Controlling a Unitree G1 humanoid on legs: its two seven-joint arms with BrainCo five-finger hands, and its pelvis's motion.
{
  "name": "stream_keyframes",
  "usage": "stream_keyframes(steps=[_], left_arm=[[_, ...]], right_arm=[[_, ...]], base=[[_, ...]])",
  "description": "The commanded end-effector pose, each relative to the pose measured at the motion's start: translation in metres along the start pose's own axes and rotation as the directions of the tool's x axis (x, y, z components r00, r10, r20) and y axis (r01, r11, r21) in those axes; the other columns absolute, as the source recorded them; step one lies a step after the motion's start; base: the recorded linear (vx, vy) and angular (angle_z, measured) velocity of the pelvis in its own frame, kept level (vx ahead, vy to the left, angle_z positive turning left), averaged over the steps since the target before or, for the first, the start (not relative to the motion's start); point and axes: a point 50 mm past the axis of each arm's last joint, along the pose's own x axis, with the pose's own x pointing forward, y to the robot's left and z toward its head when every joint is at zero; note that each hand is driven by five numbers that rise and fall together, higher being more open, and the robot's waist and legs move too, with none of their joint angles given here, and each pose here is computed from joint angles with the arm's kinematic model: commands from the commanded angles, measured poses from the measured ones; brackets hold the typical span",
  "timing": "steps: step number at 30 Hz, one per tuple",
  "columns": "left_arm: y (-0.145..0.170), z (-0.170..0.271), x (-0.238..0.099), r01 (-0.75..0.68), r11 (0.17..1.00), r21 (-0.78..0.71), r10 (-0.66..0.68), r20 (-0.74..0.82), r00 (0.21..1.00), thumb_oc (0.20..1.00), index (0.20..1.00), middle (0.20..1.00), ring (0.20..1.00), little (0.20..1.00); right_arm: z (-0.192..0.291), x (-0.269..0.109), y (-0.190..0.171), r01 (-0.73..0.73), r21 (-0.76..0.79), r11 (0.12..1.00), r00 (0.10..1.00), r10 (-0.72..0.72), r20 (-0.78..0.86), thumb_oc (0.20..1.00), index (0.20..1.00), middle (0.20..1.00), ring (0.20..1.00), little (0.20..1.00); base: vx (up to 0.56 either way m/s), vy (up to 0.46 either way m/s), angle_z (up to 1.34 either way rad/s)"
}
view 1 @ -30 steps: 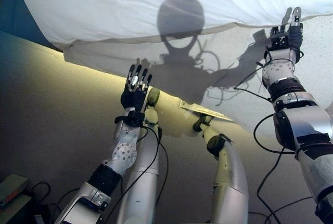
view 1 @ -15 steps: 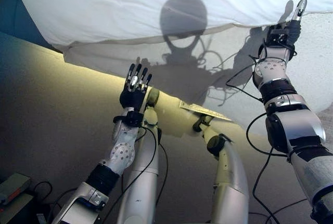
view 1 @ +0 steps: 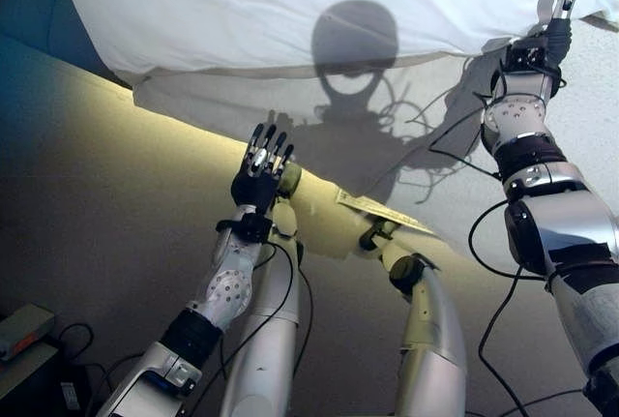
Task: Make the bed
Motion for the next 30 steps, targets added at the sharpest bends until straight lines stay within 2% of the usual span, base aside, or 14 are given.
stream_keyframes(steps=[1, 10, 15, 18, 25, 30], left_arm=[[-0.022, -0.002, -0.006, 0.121, 0.993, 0.003, -0.121, 0.007, 0.993, 1.0, 1.0, 1.0, 1.0, 1.0], [-0.026, -0.007, -0.005, 0.133, 0.991, -0.011, -0.134, -0.009, 0.991, 1.0, 1.0, 1.0, 1.0, 1.0], [-0.035, -0.001, 0.01, 0.136, 0.99, -0.031, -0.134, 0.056, 0.989, 1.0, 1.0, 1.0, 1.0, 1.0], [-0.059, 0.004, 0.03, 0.181, 0.98, -0.085, -0.17, 0.122, 0.978, 1.0, 1.0, 1.0, 1.0, 1.0], [-0.099, 0.001, 0.054, 0.263, 0.953, -0.148, -0.241, 0.149, 0.959, 1.0, 1.0, 1.0, 1.0, 1.0], [-0.114, 0.009, 0.071, 0.266, 0.943, -0.198, -0.225, 0.209, 0.952, 1.0, 1.0, 1.0, 1.0, 1.0]], right_arm=[[0.019, 0.006, 0.052, -0.213, -0.166, 0.963, 0.975, 0.22, 0.028, 1.0, 1.0, 1.0, 1.0, 1.0], [0.019, 0.007, 0.063, -0.225, -0.227, 0.948, 0.972, 0.235, 0.015, 1.0, 1.0, 1.0, 1.0, 1.0], [0.006, 0.001, 0.064, -0.244, -0.22, 0.945, 0.969, 0.248, -0.01, 1.0, 1.0, 1.0, 1.0, 1.0], [-0.017, -0.009, 0.064, -0.264, -0.188, 0.946, 0.964, 0.258, -0.056, 1.0, 1.0, 1.0, 1.0, 1.0], [-0.044, -0.021, 0.072, -0.29, -0.146, 0.946, 0.954, 0.273, -0.122, 1.0, 1.0, 1.0, 1.0, 1.0], [-0.063, -0.032, 0.074, -0.303, -0.106, 0.947, 0.944, 0.284, -0.169, 1.0, 1.0, 1.0, 1.0, 1.0]], base=[[0.0, 0.0, 0.0], [0.0, 0.0, 0.0], [0.01, -0.028, 0.0], [0.01, -0.047, 0.0], [0.0, 0.003, 0.0], [-0.02, 0.03, -0.08]])
